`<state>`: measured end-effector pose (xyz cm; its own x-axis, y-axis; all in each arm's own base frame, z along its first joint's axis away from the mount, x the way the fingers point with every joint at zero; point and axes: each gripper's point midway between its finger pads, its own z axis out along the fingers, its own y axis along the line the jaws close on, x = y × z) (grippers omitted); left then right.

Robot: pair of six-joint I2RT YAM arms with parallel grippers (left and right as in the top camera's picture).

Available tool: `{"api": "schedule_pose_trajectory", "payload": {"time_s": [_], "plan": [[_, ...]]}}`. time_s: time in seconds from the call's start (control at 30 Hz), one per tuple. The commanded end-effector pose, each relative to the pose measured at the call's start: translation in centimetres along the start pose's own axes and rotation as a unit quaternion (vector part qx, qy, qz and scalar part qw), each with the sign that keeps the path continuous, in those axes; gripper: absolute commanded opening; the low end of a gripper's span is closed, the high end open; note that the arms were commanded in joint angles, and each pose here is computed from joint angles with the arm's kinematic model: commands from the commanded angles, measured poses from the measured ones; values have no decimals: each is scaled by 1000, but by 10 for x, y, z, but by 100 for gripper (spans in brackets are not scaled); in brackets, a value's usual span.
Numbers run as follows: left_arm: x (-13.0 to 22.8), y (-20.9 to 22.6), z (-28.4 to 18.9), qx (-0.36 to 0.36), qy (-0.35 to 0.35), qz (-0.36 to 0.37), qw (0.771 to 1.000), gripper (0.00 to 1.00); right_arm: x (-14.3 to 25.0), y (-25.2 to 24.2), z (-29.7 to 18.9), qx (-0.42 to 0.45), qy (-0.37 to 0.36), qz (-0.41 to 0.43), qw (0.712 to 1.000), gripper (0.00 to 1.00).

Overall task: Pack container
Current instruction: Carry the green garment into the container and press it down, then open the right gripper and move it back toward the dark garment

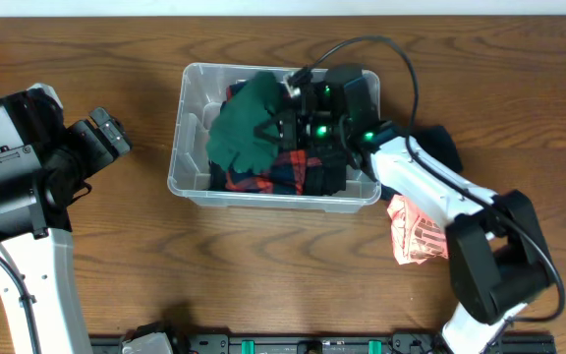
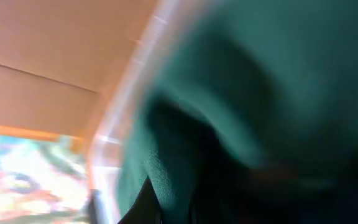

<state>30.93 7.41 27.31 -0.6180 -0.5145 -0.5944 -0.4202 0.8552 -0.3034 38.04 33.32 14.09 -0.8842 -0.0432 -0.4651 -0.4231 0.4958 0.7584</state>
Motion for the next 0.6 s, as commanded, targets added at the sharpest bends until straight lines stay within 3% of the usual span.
{"api": "schedule_pose_trajectory", "payload": {"time_s": [0.0, 0.27, 0.3, 0.43, 0.57], "plan": [[0, 4, 1, -9, 1, -4, 1000, 98, 3, -48, 1, 70, 2, -25, 997, 1], [0, 4, 1, -9, 2, -4, 1000, 98, -3, -79, -27, 93, 0, 13, 996, 3], [0, 4, 1, -9, 2, -4, 1000, 98, -6, -77, -32, 86, -2, 11, 996, 10], [0, 4, 1, -9, 2, -4, 1000, 98, -23, -55, -57, 44, -22, -11, 999, 54], [0, 4, 1, -9, 2, -4, 1000, 98, -45, -21, -96, 23, -60, -38, 997, 63]]}}
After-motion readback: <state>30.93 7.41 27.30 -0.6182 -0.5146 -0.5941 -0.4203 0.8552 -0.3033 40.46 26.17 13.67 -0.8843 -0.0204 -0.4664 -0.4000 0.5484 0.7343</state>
